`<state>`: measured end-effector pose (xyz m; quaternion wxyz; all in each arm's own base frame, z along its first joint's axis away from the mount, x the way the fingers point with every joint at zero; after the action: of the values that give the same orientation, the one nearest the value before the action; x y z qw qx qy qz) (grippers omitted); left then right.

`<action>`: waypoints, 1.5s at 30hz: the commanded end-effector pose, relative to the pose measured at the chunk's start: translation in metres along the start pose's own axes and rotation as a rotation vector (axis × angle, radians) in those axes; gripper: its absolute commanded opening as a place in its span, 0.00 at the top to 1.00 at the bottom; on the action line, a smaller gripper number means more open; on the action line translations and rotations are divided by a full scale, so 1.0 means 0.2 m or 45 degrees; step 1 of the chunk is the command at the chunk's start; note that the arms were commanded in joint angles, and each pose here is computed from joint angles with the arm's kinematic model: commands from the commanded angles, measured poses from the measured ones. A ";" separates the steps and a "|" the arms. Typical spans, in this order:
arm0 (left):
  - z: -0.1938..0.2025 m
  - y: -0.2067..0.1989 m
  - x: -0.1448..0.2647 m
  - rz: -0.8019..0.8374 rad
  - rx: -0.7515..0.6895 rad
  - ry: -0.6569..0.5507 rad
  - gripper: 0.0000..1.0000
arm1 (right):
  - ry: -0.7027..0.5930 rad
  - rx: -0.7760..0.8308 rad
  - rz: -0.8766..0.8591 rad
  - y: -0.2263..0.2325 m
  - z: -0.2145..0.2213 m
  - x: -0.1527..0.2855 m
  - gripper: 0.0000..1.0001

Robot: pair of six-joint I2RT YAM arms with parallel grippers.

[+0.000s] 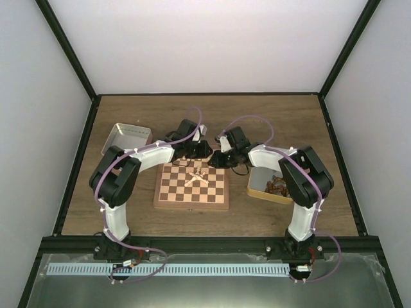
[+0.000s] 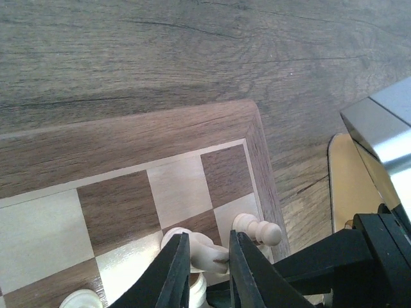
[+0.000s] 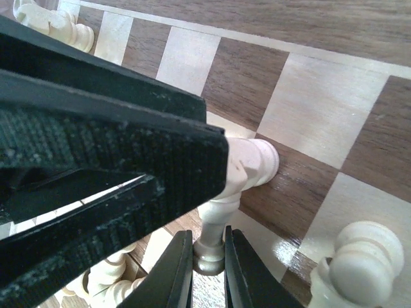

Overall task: Set up the chess pieces on the board
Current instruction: Pick up the chess piece from the chessboard, then adjust the chess piece on the chessboard.

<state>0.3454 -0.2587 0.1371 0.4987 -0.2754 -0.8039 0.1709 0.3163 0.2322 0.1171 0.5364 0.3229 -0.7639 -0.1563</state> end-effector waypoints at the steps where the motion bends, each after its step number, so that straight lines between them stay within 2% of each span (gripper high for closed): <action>1: 0.03 0.02 -0.04 -0.057 -0.034 0.028 0.81 | 0.049 -0.041 0.014 -0.03 0.06 0.02 0.99; 14: 0.03 -0.01 -0.01 -0.071 -0.056 0.005 0.81 | 0.089 -0.046 -0.004 -0.02 0.16 0.09 0.98; 20: 0.01 -0.05 0.05 -0.026 -0.070 -0.012 0.78 | 0.052 -0.038 -0.038 0.02 0.17 0.16 0.98; 26: -0.03 -0.12 0.11 0.046 -0.089 -0.046 0.69 | -0.049 -0.059 0.001 0.07 0.13 0.26 0.97; 31: -0.04 -0.13 0.11 0.042 -0.097 -0.038 0.62 | -0.149 -0.128 0.166 0.05 0.11 0.34 0.96; 38: -0.02 -0.12 0.06 -0.048 -0.109 -0.002 0.61 | -0.330 -0.236 0.380 0.02 0.12 0.47 0.96; 45: 0.00 -0.10 0.01 -0.132 -0.123 0.033 0.59 | -0.405 -0.235 0.406 0.04 0.10 0.54 0.95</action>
<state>0.3360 -0.2707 0.1598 0.4921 -0.2714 -0.8178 0.1238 0.2707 0.1714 0.1822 0.4739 0.1471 -0.8484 -0.1842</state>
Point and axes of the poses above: each gripper's point midway between its finger pads, its own x axis back along the fingers, its own y axis along the line the jaws close on, z = x × y, the point moved 9 cm from there along x, back along the fingers, and after that the axes turned 1 degree about -x, right-handed, at the moved point
